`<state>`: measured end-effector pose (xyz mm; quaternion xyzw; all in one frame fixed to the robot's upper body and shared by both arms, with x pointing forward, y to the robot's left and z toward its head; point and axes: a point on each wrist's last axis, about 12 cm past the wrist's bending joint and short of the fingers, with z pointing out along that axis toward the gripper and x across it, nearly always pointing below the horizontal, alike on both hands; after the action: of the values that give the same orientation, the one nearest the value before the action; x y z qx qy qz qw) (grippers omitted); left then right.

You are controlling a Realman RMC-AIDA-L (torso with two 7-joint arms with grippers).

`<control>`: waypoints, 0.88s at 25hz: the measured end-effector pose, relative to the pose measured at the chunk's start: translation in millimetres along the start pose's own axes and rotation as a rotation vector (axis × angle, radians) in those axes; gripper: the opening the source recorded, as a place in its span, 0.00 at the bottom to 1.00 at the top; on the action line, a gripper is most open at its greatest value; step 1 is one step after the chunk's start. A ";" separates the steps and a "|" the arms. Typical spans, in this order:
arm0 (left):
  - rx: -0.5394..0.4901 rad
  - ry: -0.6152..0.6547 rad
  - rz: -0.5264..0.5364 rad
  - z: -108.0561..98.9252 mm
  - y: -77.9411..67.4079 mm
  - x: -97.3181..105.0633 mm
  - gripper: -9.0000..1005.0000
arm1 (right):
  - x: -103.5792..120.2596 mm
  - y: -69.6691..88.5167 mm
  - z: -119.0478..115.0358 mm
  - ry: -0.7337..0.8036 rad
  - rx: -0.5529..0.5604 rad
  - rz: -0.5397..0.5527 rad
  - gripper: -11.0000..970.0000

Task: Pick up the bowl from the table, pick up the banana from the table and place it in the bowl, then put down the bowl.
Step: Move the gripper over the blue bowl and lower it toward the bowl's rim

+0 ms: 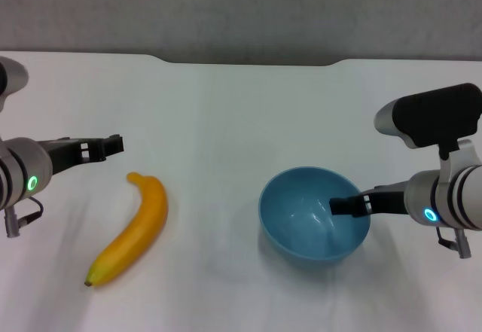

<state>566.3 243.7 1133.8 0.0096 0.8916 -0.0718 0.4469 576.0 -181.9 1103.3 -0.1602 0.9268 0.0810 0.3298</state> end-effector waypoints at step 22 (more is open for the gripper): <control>-0.002 0.002 0.006 3.2 -1.1 0.2 0.86 | 22.0 -8.6 23.1 0.001 0.007 0.030 0.86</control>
<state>568.6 242.2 1131.9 0.0117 0.8921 -0.0696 0.4464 576.5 -189.4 1071.1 -0.1450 0.9295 0.0827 0.3288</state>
